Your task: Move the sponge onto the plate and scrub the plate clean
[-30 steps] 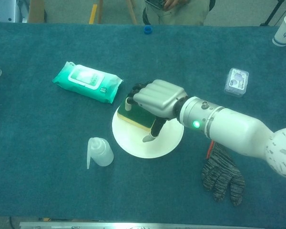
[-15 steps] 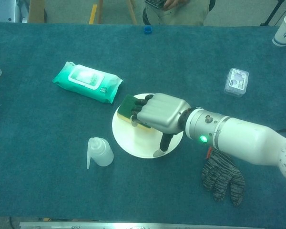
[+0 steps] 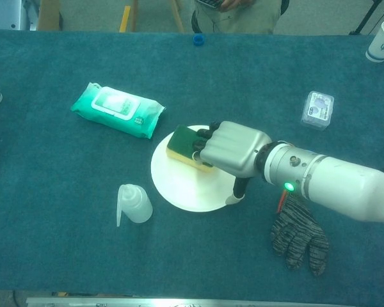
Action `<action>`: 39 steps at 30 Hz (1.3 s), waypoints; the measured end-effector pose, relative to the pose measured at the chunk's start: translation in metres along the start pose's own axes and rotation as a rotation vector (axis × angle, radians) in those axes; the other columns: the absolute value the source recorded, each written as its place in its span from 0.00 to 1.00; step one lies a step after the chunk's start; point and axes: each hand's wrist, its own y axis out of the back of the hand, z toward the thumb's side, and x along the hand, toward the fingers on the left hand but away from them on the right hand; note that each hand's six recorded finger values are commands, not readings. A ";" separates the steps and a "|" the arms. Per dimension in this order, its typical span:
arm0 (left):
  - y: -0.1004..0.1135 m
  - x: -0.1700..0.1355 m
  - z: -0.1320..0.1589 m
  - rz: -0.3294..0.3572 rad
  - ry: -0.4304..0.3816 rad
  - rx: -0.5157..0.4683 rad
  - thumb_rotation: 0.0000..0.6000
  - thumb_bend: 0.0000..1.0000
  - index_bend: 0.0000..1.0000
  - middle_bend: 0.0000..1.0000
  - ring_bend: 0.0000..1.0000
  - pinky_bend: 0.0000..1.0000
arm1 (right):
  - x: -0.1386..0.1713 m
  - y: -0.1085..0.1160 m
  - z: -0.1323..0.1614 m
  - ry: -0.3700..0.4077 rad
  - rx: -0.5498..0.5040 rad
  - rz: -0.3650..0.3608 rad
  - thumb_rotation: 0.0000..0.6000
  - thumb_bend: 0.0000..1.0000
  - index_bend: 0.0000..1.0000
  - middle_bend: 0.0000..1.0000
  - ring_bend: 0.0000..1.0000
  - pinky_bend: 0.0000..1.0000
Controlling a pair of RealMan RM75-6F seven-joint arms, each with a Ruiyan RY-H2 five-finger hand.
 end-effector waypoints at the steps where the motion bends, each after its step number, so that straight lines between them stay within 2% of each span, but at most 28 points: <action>1: 0.000 0.000 0.000 -0.001 -0.001 -0.002 1.00 0.21 0.04 0.02 0.00 0.08 | 0.001 0.000 -0.002 -0.006 0.002 -0.004 0.64 0.00 0.25 0.15 0.01 0.13; 8: 0.000 0.001 0.004 -0.008 -0.010 -0.004 1.00 0.21 0.04 0.02 0.00 0.08 | 0.008 0.003 -0.013 -0.044 -0.011 -0.027 0.64 0.00 0.25 0.15 0.01 0.13; 17: 0.001 0.000 0.007 -0.010 -0.019 -0.007 1.00 0.21 0.04 0.02 0.00 0.08 | 0.016 0.008 -0.012 -0.043 -0.076 -0.078 0.67 0.00 0.25 0.15 0.01 0.13; 23: 0.002 0.001 0.010 -0.007 -0.035 -0.010 1.00 0.21 0.04 0.02 0.00 0.08 | 0.017 0.013 -0.022 -0.144 -0.073 -0.116 0.69 0.00 0.25 0.15 0.01 0.16; 29: 0.002 0.002 0.014 -0.010 -0.056 -0.010 1.00 0.21 0.04 0.02 0.00 0.08 | 0.012 0.011 -0.024 -0.240 -0.087 -0.082 0.70 0.00 0.25 0.15 0.01 0.19; 39: 0.000 0.003 0.015 -0.016 -0.070 -0.012 1.00 0.21 0.04 0.02 0.00 0.08 | -0.013 0.008 -0.017 -0.315 -0.123 -0.031 0.70 0.00 0.25 0.15 0.01 0.19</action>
